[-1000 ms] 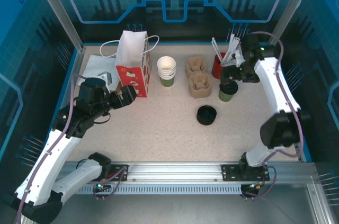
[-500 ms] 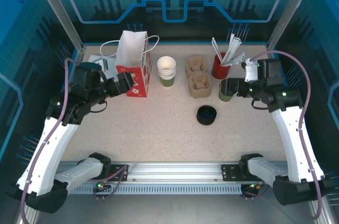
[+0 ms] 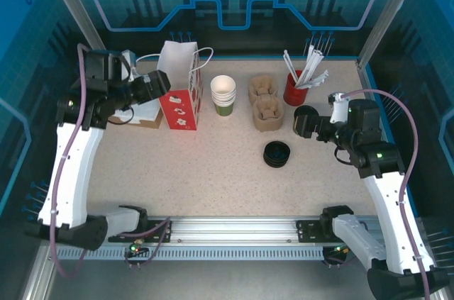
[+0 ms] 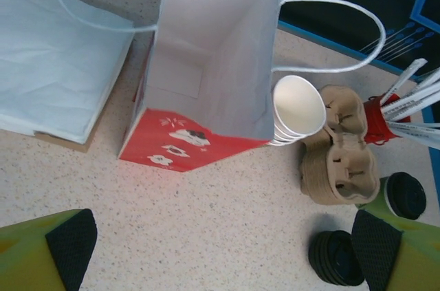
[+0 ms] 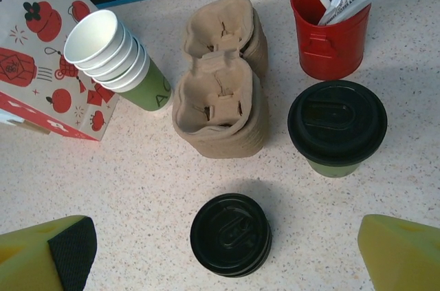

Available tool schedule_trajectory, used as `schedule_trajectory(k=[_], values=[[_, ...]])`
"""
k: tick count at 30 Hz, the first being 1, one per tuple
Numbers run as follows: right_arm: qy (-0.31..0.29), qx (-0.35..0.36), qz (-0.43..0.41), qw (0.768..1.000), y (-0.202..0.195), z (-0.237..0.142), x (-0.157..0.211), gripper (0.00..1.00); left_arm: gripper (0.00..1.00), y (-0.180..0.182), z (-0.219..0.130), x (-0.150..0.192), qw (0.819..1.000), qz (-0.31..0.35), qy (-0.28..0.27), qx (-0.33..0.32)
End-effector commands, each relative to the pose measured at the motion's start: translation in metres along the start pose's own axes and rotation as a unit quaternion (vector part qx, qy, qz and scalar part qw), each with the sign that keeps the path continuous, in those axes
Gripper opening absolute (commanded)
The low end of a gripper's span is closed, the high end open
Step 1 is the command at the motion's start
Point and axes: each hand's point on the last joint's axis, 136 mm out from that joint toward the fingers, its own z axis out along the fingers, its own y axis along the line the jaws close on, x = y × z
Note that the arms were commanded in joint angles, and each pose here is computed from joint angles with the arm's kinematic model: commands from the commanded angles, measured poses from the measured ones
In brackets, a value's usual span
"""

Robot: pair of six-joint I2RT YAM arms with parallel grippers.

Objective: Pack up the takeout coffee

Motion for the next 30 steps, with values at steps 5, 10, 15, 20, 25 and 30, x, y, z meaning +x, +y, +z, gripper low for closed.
schedule_trajectory(k=[5, 10, 15, 20, 25, 30], values=[[-0.016, 0.015, 0.02, 1.0, -0.008, 0.004, -0.007, 1.0, 0.92, 0.023, 0.037, -0.027, 0.995, 0.063, 0.042, -0.059], [-0.012, 0.023, 0.026, 0.999, -0.011, 0.006, -0.005, 1.0, 0.91, 0.033, 0.08, -0.052, 0.99, 0.09, 0.062, -0.094], [-0.009, 0.033, 0.028, 0.999, -0.015, 0.004, -0.002, 1.0, 0.88, 0.042, 0.118, -0.068, 0.984, 0.1, 0.082, -0.122], [-0.008, 0.039, 0.029, 0.999, -0.017, 0.002, 0.0, 1.0, 0.87, 0.052, 0.143, -0.082, 0.979, 0.111, 0.077, -0.152], [-0.008, 0.045, 0.029, 0.999, -0.019, -0.001, 0.002, 1.0, 0.79, 0.057, 0.166, -0.08, 0.976, 0.113, 0.097, -0.156], [-0.007, 0.051, 0.032, 0.998, -0.022, -0.003, 0.006, 1.0, 0.61, 0.058, 0.178, -0.071, 0.976, 0.109, 0.117, -0.148]])
